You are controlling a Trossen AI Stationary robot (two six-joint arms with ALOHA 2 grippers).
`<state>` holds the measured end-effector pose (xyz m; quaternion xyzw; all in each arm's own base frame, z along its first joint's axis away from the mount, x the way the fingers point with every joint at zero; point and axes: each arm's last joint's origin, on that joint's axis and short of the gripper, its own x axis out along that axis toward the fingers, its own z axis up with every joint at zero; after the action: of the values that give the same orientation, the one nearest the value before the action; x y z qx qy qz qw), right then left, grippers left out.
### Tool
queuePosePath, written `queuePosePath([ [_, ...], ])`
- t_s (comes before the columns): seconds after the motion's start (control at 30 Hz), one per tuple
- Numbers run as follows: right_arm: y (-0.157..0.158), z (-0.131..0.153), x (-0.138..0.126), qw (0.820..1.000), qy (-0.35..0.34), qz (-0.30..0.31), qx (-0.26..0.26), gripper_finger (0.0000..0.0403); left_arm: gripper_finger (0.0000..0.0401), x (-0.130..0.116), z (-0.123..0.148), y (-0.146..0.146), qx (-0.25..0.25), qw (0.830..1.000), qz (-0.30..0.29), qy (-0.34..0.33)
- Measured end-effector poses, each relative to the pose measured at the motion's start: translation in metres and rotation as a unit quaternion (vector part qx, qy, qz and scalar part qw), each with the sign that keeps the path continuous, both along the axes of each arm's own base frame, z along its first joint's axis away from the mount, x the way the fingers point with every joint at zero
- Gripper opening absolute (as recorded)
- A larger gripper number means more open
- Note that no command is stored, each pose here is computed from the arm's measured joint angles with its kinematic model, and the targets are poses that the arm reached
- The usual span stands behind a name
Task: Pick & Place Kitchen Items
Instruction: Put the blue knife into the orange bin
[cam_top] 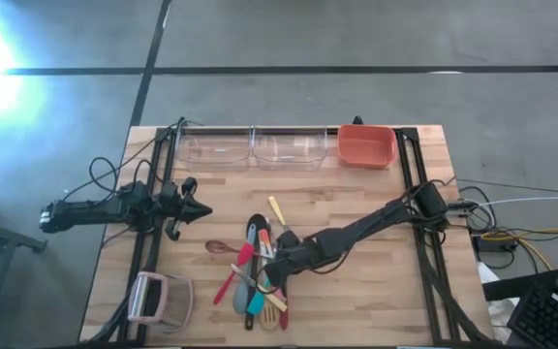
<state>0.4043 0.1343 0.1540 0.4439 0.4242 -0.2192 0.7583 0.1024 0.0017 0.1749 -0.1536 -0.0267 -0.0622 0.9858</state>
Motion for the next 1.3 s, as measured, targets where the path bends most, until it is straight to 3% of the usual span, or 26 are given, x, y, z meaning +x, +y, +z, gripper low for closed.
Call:
queuePosePath([
  [0.47,-0.0011,-0.0019,-0.0026,1.0,0.017,-0.006,0.001,0.0171,0.0012,0.0,-0.0001,0.0,0.0,1.0,0.0,0.0],
  [0.83,0.0012,-0.0084,-0.0014,0.999,0.027,0.008,0.02,0.0143,0.0012,0.0,-0.0002,0.0,0.0,1.0,0.0,0.001],
  [1.03,0.0013,-0.0093,-0.0016,0.999,0.029,0.014,0.015,0.0108,0.0012,0.0001,-0.0014,0.0,-0.001,1.0,0.0,0.007],
  [1.3,0.0011,-0.0095,-0.0021,0.999,0.03,0.029,0.005,0.0022,0.0012,0.0001,-0.0025,0.0,-0.001,1.0,0.0,0.012],
])
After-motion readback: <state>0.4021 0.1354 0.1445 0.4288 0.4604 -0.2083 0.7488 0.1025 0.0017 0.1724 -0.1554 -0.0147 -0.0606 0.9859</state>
